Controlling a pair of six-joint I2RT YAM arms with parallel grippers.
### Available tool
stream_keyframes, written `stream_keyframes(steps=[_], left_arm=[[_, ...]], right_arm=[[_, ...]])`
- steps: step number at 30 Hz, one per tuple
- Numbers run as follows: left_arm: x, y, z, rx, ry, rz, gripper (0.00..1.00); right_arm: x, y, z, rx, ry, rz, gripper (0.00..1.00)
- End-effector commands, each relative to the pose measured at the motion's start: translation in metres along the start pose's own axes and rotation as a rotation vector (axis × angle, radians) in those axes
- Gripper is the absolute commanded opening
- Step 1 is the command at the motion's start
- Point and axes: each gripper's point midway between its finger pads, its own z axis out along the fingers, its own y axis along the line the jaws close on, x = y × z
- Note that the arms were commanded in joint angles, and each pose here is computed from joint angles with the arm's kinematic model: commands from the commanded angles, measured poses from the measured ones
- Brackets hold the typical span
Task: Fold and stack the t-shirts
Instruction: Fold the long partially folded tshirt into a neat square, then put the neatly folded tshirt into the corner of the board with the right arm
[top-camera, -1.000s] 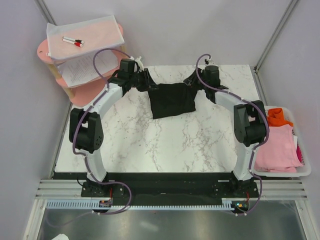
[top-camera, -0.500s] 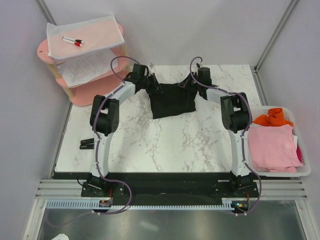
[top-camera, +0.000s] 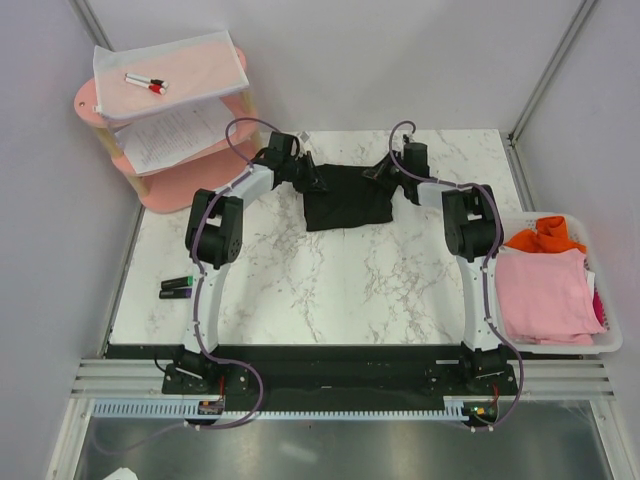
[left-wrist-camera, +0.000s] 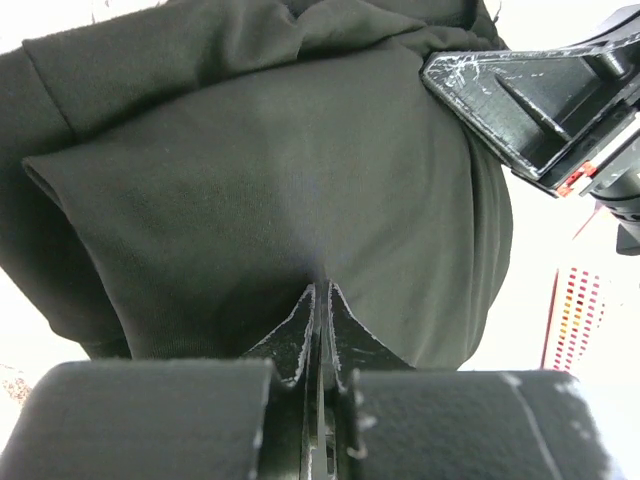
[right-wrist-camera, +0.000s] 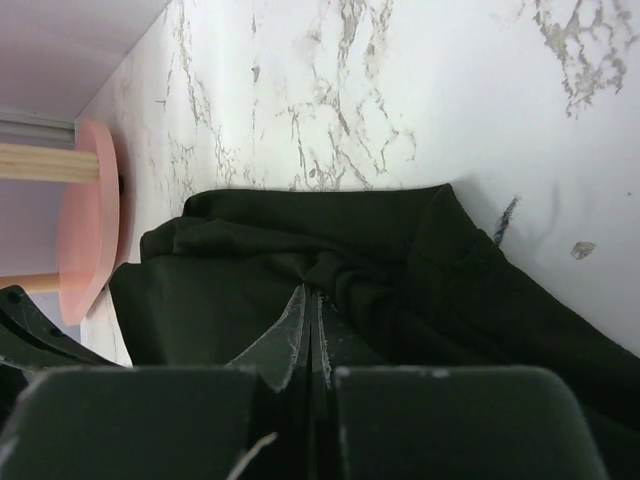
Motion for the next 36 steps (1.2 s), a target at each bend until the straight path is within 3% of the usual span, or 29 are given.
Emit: stream_keyframes(steps=[1,7,11,20,26,36], left_arm=[[-0.020,-0.025,-0.022,0.024,-0.061,0.049,0.02],[-0.021,-0.052,-0.067,0.036,-0.107,0.125,0.02],[-0.021,-0.074,-0.119,0.006,-0.189,0.175,0.02],[0.027,-0.021,-0.175,-0.298,-0.199,0.083,0.02],[0.046,-0.026,-0.207,-0.306,-0.227,0.067,0.02],[0.054,-0.009,-0.234,-0.424,-0.243,0.073,0.02]], right_arm=[[-0.008,0.006,-0.007,-0.036,-0.027,-0.004,0.00],[-0.044,0.075,-0.048,-0.121,-0.090,-0.120,0.00],[-0.030,0.088,-0.060,-0.012,-0.023,-0.265,0.00],[0.059,0.106,-0.042,0.118,0.209,-0.522,0.00],[0.112,0.117,-0.017,0.074,0.300,-0.548,0.00],[0.153,0.133,0.015,0.094,0.348,-0.645,0.00]])
